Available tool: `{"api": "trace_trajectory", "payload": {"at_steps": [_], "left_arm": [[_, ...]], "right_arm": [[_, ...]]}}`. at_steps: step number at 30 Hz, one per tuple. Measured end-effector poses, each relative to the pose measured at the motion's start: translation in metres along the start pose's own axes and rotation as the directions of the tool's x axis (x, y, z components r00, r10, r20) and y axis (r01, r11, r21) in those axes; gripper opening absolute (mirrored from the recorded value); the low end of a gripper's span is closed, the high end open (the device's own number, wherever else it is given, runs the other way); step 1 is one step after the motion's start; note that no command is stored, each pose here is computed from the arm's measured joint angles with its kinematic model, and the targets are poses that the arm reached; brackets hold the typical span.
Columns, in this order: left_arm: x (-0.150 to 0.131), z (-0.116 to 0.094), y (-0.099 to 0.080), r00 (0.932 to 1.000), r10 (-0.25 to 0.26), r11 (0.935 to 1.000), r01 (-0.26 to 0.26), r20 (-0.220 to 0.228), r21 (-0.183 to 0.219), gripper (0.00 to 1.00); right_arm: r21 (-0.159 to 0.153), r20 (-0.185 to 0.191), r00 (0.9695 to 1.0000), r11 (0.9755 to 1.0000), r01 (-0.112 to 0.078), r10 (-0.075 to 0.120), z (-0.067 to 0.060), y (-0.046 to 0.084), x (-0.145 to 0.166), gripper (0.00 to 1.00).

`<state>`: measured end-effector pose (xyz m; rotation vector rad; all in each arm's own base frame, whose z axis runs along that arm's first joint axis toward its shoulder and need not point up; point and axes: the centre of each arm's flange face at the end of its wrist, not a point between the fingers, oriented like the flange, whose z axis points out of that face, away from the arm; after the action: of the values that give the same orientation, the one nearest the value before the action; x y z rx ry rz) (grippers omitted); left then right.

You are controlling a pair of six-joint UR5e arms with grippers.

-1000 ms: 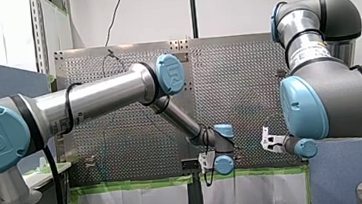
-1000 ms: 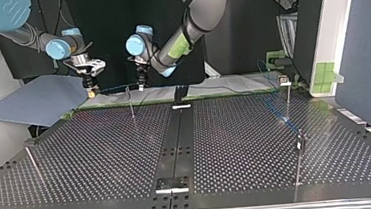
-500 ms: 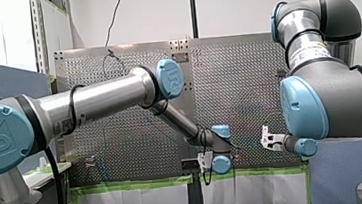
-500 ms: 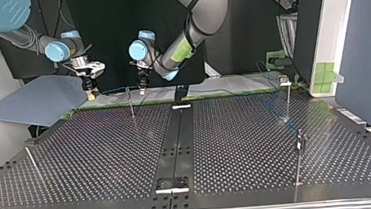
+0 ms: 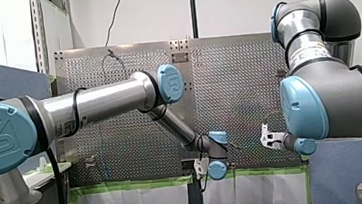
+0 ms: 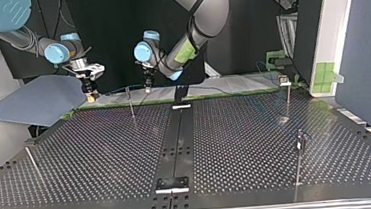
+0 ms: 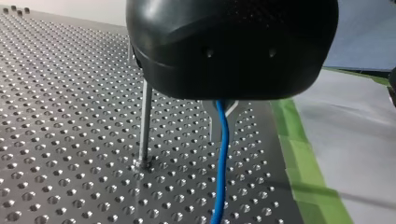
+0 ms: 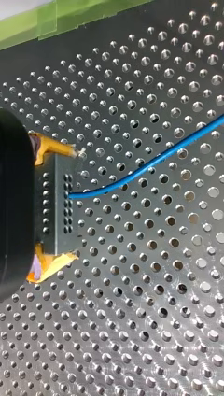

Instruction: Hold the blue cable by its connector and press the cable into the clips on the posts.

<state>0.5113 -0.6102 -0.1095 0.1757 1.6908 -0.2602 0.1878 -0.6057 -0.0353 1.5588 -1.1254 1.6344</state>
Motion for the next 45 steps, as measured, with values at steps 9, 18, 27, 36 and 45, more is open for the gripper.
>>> {"api": "trace_trajectory", "payload": {"at_steps": [9,18,27,36,45], "left_arm": [[-0.025,0.021,0.0,0.9995,-0.015,0.9998,0.015,0.029,-0.01,0.0],[-0.042,0.039,0.008,0.9982,-0.02,0.9996,0.021,0.056,-0.018,0.0],[-0.054,0.048,0.009,0.9973,-0.019,0.9996,0.021,0.071,-0.017,0.0],[-0.061,0.052,0.007,0.9962,-0.023,0.9995,0.024,0.084,-0.018,0.0],[-0.062,0.053,0.008,0.996,-0.022,0.9994,0.024,0.086,-0.023,0.0]], "right_arm": [[-0.002,-0.016,0.9999,1.0,-0.003,0.003,0.006,0.007,0.005,0.0],[-0.006,-0.036,0.9993,1.0,0.001,-0.001,0.013,0.016,0.011,0.0],[0.015,-0.032,0.9992,0.9996,0.024,-0.023,0.027,0.021,0.0,0.0],[0.041,-0.07,0.9971,0.9986,0.034,-0.031,0.046,0.027,0.014,0.0],[0.059,-0.073,0.9964,0.9971,0.047,-0.043,0.059,0.029,0.006,0.0]]}}
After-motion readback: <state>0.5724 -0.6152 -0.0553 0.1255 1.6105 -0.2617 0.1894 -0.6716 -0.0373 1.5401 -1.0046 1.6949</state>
